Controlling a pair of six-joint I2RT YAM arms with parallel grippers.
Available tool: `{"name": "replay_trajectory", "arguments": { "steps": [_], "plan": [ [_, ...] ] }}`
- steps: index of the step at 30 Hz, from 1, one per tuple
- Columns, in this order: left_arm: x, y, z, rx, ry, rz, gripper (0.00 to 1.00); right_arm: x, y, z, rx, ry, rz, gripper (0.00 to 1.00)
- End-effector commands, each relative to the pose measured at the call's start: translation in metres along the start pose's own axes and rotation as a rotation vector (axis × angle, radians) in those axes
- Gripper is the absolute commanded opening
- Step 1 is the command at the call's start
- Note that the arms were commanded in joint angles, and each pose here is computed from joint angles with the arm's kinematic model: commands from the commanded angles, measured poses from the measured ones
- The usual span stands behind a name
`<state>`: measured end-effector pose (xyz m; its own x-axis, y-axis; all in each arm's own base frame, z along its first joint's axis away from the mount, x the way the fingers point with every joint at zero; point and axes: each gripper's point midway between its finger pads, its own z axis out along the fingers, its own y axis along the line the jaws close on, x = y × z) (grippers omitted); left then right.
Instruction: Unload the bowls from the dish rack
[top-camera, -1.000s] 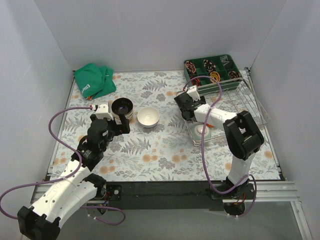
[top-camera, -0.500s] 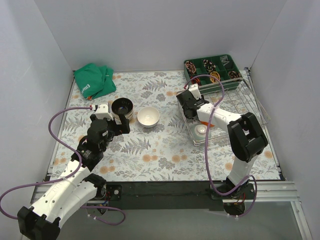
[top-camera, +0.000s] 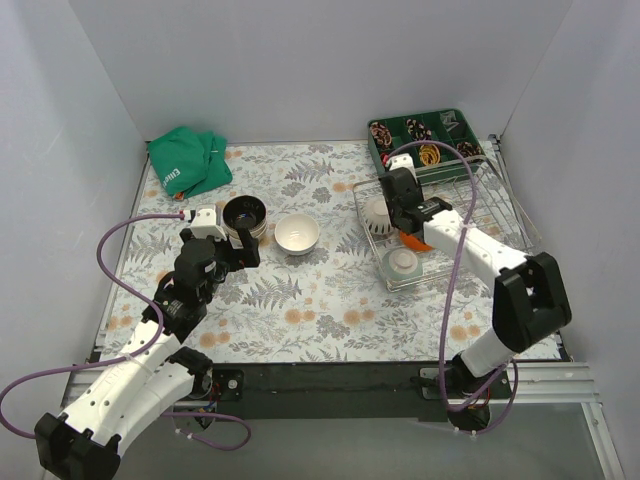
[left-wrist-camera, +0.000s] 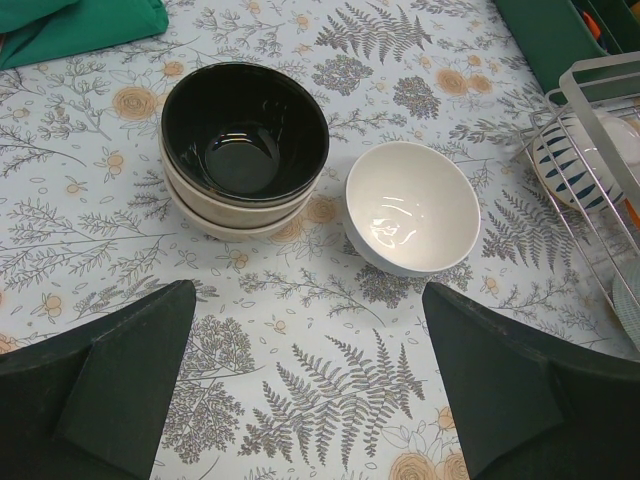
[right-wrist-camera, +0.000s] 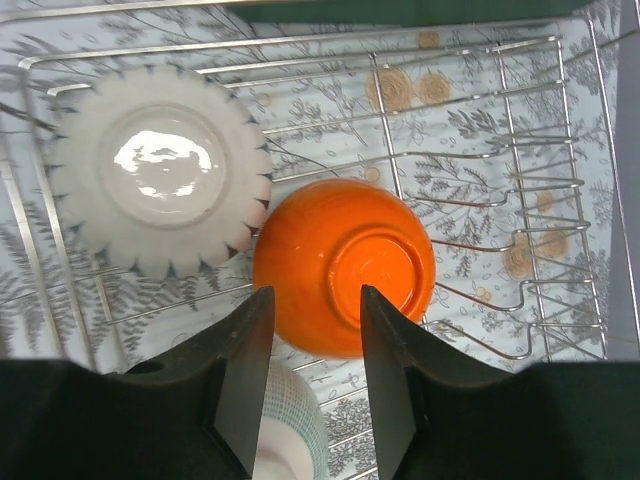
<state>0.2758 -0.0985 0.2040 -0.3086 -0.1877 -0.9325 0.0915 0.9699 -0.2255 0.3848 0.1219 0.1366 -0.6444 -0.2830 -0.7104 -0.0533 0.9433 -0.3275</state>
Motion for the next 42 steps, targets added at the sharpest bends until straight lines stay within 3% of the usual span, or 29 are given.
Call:
{"name": "replay_trajectory", "arguments": {
  "steps": [1,9,20,32,37,40,42],
  "plan": [
    [-0.002,-0.003,0.000,0.014,-0.009,0.004,0.98,-0.012,0.008,-0.034,-0.154,-0.055,0.025,0.48],
    [-0.001,-0.003,0.000,0.017,-0.004,0.006,0.98,0.042,0.022,-0.063,-0.321,0.072,0.036,0.48],
    [0.002,-0.002,0.003,0.005,0.006,0.011,0.98,0.091,0.030,-0.058,-0.350,0.153,0.041,0.45],
    [0.005,0.003,0.005,-0.018,0.014,0.021,0.98,0.034,0.031,-0.024,-0.300,-0.005,0.137,0.43],
    [0.006,0.003,0.006,-0.020,0.019,0.021,0.98,0.017,0.020,-0.034,-0.317,-0.054,0.181,0.44],
    [0.007,0.002,0.006,-0.013,0.023,0.021,0.98,0.015,0.014,-0.049,-0.350,-0.063,0.200,0.48],
    [0.007,0.000,0.006,-0.007,0.024,0.021,0.98,0.021,0.008,-0.059,-0.369,-0.045,0.216,0.59]
  ]
}}
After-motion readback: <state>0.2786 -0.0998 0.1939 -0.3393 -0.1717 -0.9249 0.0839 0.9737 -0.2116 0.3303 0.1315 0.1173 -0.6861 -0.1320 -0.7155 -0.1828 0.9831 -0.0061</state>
